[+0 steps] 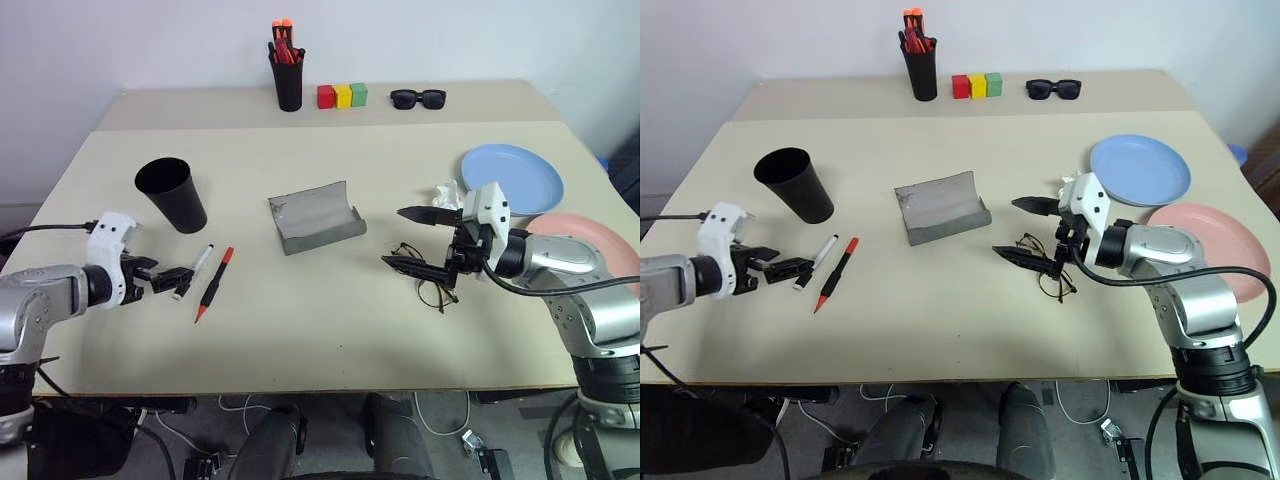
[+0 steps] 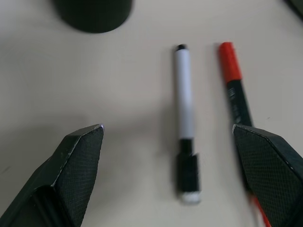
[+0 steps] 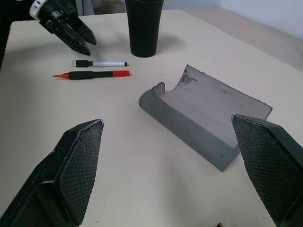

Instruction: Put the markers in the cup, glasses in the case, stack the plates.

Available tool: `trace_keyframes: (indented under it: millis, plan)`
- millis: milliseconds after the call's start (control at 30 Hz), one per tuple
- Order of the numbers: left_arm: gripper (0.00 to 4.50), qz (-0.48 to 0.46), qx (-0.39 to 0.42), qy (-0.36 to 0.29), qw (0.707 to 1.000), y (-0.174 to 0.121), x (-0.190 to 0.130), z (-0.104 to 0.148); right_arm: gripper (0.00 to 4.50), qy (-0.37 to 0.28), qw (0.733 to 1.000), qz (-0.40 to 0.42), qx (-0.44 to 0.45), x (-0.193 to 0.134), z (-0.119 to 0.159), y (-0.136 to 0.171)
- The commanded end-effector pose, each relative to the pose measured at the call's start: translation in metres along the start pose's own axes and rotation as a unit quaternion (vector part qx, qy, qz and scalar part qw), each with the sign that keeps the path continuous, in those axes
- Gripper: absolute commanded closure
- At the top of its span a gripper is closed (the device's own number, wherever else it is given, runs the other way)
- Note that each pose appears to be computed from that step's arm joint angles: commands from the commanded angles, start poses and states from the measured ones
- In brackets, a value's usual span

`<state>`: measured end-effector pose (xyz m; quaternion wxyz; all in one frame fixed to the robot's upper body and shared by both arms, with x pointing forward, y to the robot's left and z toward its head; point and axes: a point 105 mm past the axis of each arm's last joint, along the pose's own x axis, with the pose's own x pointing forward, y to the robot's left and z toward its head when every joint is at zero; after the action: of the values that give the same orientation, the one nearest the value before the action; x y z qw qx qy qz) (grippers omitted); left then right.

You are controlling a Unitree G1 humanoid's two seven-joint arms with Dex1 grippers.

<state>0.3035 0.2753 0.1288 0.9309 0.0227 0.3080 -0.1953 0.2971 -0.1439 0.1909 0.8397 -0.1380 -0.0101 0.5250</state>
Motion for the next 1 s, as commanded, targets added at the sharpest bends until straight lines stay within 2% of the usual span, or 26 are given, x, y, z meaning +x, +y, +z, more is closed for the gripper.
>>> trace_keyframes:
  millis: [33, 300, 400, 600, 633, 733, 800, 900, 1000]
  plan:
    - [0.00, 0.005, 0.021, 0.002, 1.000, -0.001, 0.004, 0.007, 0.06, -0.014, 1.000, -0.004, -0.024, -0.004, 0.013, 0.001]
    - [0.00, 0.014, 0.042, 0.041, 0.998, 0.001, 0.014, -0.001, 0.06, -0.012, 0.999, -0.021, -0.021, -0.009, 0.009, 0.001]
    - [0.81, 0.008, 0.042, 0.060, 0.997, -0.001, 0.018, -0.008, 0.00, -0.009, 0.999, -0.027, -0.022, -0.011, 0.007, 0.002]
    - [3.85, -0.011, 0.042, 0.089, 0.995, -0.006, 0.022, -0.020, 0.00, -0.009, 0.999, -0.031, -0.020, -0.011, 0.007, 0.003]
    - [4.46, -0.014, 0.043, 0.093, 0.995, -0.007, 0.022, -0.022, 0.00, -0.009, 0.999, -0.032, -0.021, -0.011, 0.006, 0.002]
    - [4.46, -0.011, 0.059, 0.088, 0.994, -0.004, 0.019, -0.021, 0.00, -0.009, 0.999, -0.033, -0.019, -0.011, 0.004, 0.002]
    - [4.46, -0.039, 0.077, 0.051, 0.995, -0.011, 0.017, -0.010, 0.00, -0.006, 0.999, -0.034, -0.018, -0.012, 0.001, 0.001]
    - [4.46, -0.097, 0.119, -0.066, 0.986, -0.028, 0.012, 0.027, 0.00, -0.001, 0.999, -0.033, -0.004, -0.016, -0.003, -0.002]
    - [4.46, -0.098, 0.148, -0.177, 0.968, -0.034, 0.001, 0.066, 0.00, -0.009, 0.999, -0.033, 0.004, -0.017, -0.002, -0.005]
